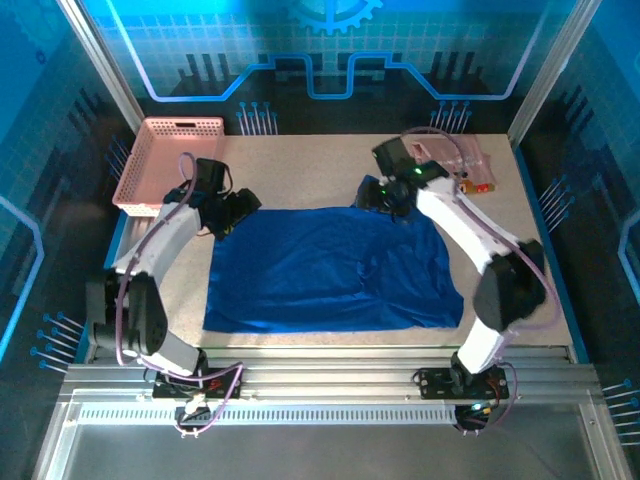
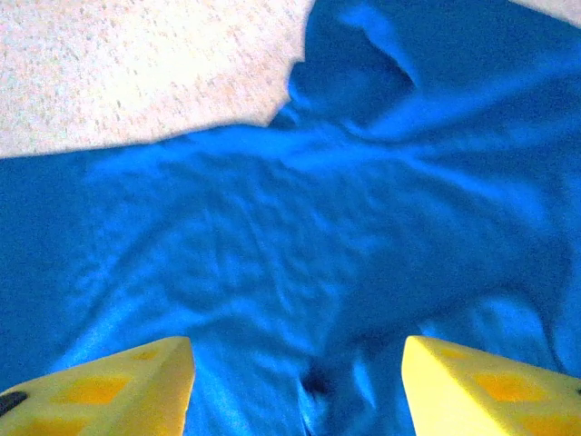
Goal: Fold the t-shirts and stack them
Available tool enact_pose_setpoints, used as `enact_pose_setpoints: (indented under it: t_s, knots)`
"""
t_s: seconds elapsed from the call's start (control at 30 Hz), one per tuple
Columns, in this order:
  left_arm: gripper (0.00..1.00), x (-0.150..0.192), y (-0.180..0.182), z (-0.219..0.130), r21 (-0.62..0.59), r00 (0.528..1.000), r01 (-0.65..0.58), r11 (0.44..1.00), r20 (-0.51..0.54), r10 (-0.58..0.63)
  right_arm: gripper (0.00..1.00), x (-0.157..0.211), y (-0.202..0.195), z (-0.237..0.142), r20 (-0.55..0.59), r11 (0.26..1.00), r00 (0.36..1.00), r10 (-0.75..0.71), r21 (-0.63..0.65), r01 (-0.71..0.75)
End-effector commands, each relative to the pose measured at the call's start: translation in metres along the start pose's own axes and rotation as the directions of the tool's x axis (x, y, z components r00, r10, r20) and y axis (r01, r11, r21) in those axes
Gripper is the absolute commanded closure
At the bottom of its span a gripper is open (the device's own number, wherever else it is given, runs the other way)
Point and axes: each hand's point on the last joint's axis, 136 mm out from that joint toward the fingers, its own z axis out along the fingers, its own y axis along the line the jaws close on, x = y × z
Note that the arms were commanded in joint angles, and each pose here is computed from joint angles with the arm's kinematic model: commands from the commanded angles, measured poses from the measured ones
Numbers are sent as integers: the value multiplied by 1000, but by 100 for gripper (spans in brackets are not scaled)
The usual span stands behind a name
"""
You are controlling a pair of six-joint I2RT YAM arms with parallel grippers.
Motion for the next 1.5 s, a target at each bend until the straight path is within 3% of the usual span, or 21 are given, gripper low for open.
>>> enact_pose_setpoints:
  t_s: [0.0,0.13,0.37,0.67,0.87,1.47]
  knots:
    - [17,-17,-7,2,33,991,-133,991,-14,133,38,-13,-4,36,-57,991,997,-49,121,56]
    - [22,-35,1,20,27,991,-135,990,-19,136,40,-39,4,82,-65,981,994,-91,165,101]
    - [25,-63,14,39,15,994,-113,993,-7,114,41,-71,1,130,-34,978,993,-114,173,118]
    - [32,-70,38,69,-92,993,-113,989,-56,108,40,-98,-15,157,14,989,997,-72,129,70]
    - [32,-79,57,85,-187,996,-90,978,-20,88,37,-118,-14,169,68,990,992,-103,103,96]
    - [39,-100,65,121,-239,999,-28,971,26,35,35,-127,-33,206,62,997,998,-30,76,25]
